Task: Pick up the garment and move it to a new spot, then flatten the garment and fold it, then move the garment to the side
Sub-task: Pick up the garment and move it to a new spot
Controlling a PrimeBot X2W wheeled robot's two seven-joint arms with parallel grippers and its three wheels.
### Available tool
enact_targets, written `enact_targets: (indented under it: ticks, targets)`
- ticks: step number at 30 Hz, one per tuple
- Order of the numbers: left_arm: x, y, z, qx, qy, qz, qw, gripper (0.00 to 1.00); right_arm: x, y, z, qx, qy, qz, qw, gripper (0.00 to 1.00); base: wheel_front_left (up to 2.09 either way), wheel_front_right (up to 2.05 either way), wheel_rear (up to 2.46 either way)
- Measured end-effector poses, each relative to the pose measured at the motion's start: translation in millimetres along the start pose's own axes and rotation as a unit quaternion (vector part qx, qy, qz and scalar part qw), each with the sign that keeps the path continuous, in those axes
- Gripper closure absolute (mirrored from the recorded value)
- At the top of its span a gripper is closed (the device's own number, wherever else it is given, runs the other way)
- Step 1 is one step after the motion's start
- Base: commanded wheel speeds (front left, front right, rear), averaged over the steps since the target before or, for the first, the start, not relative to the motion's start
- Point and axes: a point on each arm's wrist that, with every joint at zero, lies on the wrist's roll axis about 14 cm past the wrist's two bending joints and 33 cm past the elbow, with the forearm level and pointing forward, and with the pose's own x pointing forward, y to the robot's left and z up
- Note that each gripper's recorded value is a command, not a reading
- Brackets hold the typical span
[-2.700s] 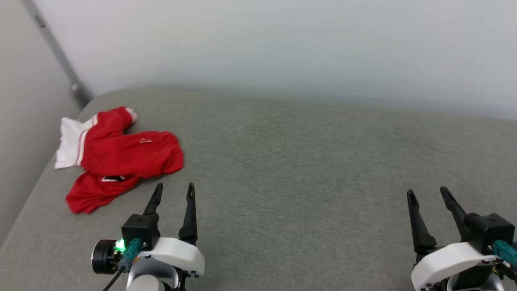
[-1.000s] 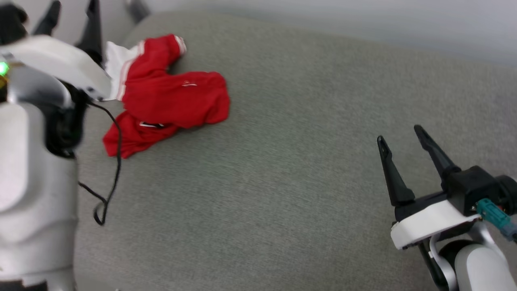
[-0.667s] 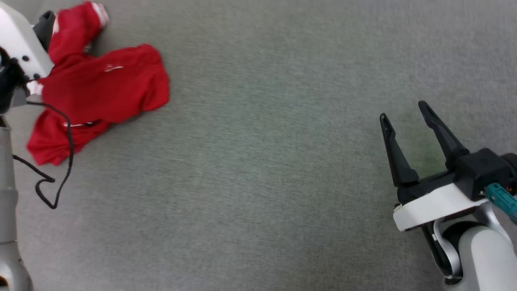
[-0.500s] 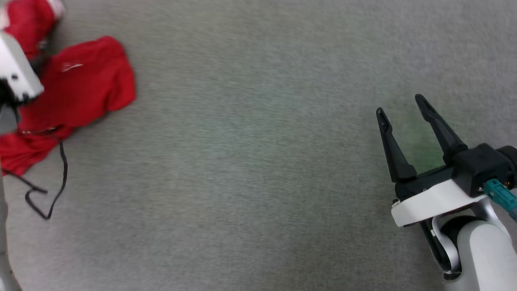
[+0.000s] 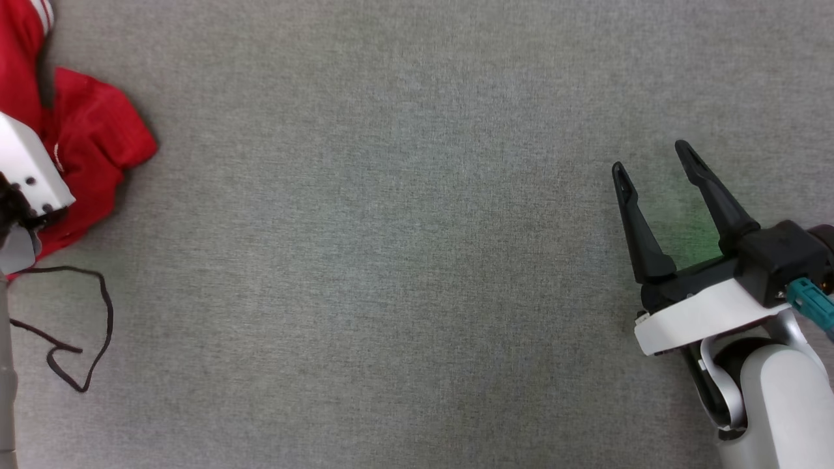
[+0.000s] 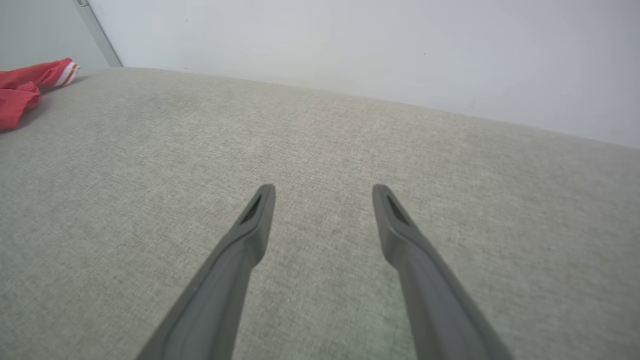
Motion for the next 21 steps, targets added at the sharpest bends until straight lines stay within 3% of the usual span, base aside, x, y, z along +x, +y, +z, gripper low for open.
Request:
enact_targets:
  ticks: [5,9,12,16,21]
  targets:
    - [-25.0,13.8,28.2,0.038,-0.086,0.037,0.995,1.00,-5.8,2.6,14.7,0.001,-0.014,-0.002,1.000,0.00,0.00,0.00,0.00]
    - [-73.8,24.1,81.0,0.059,-0.224,0.063,0.971,1.00,-17.8,5.8,27.9,0.002,-0.025,-0.008,1.000,0.00,0.00,0.00,0.00]
    - [-116.8,17.7,113.3,0.077,-0.323,0.056,0.942,1.00,-27.8,7.9,43.7,0.006,-0.042,-0.015,0.999,0.00,0.00,0.00,0.00]
    - [-182.8,5.9,146.9,0.099,-0.446,0.042,0.889,1.00,-44.0,13.5,60.5,0.008,-0.059,-0.021,0.998,0.00,0.00,0.00,0.00]
    - [-246.5,-16.9,159.6,0.112,-0.539,-0.008,0.835,1.00,-69.0,17.9,81.0,0.005,-0.081,-0.031,0.996,0.00,0.00,0.00,0.00]
